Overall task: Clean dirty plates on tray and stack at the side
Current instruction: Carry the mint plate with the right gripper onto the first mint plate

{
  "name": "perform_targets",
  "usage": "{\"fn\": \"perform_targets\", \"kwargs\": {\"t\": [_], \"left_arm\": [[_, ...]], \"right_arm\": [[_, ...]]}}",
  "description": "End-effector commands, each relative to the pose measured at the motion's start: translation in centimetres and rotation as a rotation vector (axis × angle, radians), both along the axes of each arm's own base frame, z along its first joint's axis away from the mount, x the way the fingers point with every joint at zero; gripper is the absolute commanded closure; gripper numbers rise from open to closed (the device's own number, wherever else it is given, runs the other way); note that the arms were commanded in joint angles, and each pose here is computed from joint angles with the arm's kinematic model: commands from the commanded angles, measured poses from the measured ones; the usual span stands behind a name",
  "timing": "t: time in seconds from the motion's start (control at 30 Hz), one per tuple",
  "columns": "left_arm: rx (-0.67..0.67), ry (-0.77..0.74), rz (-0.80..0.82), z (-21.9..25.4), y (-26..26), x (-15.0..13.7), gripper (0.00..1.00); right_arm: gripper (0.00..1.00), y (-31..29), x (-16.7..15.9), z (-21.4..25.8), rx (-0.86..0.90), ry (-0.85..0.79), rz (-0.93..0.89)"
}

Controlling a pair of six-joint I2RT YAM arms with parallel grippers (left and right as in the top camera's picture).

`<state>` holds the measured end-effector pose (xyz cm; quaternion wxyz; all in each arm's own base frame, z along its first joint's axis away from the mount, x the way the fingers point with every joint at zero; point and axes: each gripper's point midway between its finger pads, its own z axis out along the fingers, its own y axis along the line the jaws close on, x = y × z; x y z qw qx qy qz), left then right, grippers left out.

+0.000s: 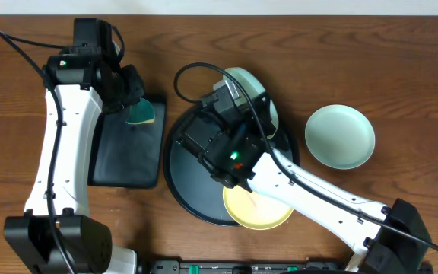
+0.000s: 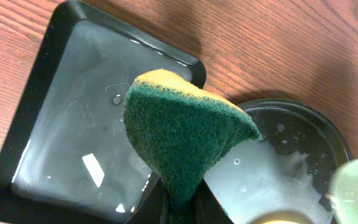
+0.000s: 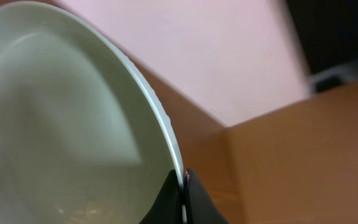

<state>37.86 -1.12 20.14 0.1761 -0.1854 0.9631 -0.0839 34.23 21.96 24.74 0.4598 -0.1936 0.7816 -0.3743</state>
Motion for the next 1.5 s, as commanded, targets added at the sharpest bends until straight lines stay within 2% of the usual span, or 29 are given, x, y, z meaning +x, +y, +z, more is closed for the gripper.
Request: {"fn": "perform_targets", "kwargs": {"t": [0.0,0.23,0.43,0.6,0.83,1.0,1.17,1.47], "left_arm": [[0.007,-0.007,-0.010,0.3,0.1,0.1,0.92],[0.007,-0.007,-0.010,0.3,0.1,0.0,0.92],[0.007,-0.001,-0.010,0.2,0.1,-0.1,0.92],[0.007,0.009,-0.010,0.0,0.1,-0.3,0.92],[0.007,0.010,-0.010,0.0,0.1,-0.3,0.92],[0.007,0.017,-0.010,-0.3,0.1,-0.4,0.92],[0.006,0.036,-0.010,-0.9,0.0,-0.8,0.92],[0.006,0.032,-0.010,-1.3,0.0,-0.6,0.92]], "right_arm": [[0.99,1.4,-0.1,-2.3,0.203,0.161,0.068],[0.99,4.1,-0.9,-7.7,0.563,0.548,0.169],[0.99,1.4,0.7,-7.1,0.854,0.693,0.157],[0.99,-4.1,2.4,-4.7,1.025,0.665,0.081],[0.99,-15.7,2.7,-4.6,1.122,0.588,-0.234],[0.99,-23.5,1.1,-6.5,1.134,0.557,-0.489],[0.99,-28.6,-0.6,-9.5,1.104,0.520,-0.664],[0.99,-31.4,-1.9,-16.0,1.124,0.472,-0.742]]}}
